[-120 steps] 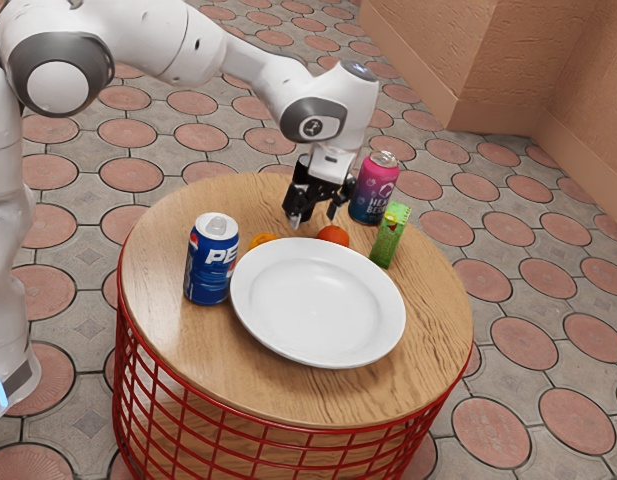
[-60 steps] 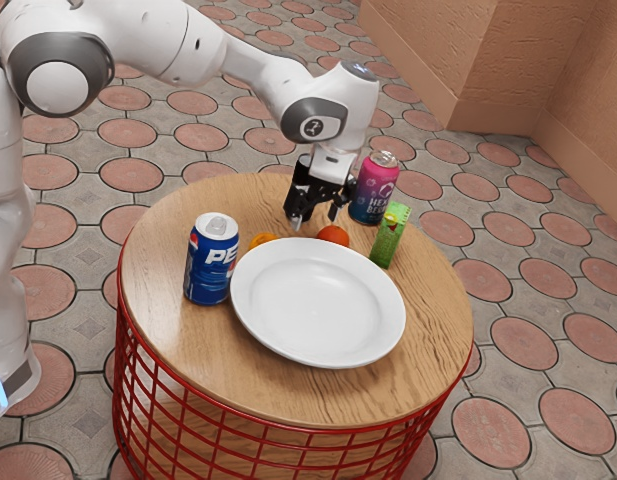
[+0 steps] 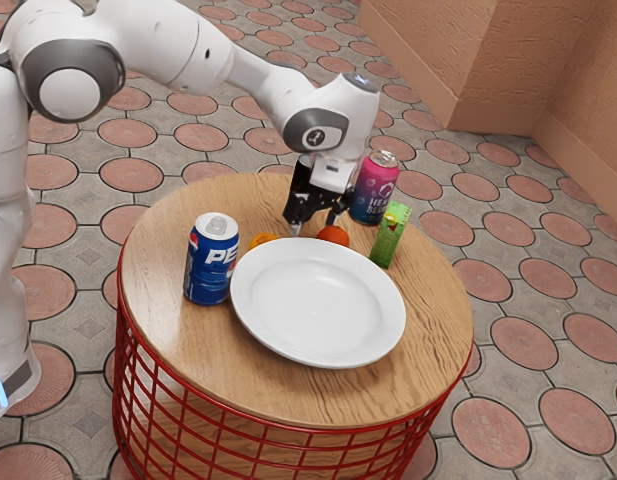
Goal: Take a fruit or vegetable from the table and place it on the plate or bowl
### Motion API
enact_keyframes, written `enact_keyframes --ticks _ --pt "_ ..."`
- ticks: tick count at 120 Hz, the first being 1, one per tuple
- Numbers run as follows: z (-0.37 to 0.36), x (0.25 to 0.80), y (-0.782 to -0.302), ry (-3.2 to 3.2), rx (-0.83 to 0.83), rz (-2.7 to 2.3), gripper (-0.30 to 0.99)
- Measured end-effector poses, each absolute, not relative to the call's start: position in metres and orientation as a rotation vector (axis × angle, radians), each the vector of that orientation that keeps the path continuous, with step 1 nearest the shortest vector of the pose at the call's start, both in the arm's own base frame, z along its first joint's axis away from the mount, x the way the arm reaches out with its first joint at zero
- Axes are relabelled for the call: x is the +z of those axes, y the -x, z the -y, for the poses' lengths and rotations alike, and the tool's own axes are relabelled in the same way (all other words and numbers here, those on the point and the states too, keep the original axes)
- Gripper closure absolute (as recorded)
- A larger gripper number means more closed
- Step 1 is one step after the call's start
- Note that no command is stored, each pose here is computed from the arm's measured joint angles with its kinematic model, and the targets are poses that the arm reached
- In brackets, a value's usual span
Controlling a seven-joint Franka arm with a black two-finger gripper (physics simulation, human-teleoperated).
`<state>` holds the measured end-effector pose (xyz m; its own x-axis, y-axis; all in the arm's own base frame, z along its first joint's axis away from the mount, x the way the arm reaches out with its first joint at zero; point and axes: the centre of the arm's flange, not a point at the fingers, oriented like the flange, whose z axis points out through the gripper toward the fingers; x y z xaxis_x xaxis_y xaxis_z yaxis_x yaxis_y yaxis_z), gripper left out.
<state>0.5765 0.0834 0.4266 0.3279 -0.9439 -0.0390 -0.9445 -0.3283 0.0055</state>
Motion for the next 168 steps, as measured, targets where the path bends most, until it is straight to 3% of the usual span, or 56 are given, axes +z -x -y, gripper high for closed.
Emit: enact_keyframes --ticks 168 --pt "-0.07 0.428 -0.588 2.539 -0.011 -1.812 0.0"
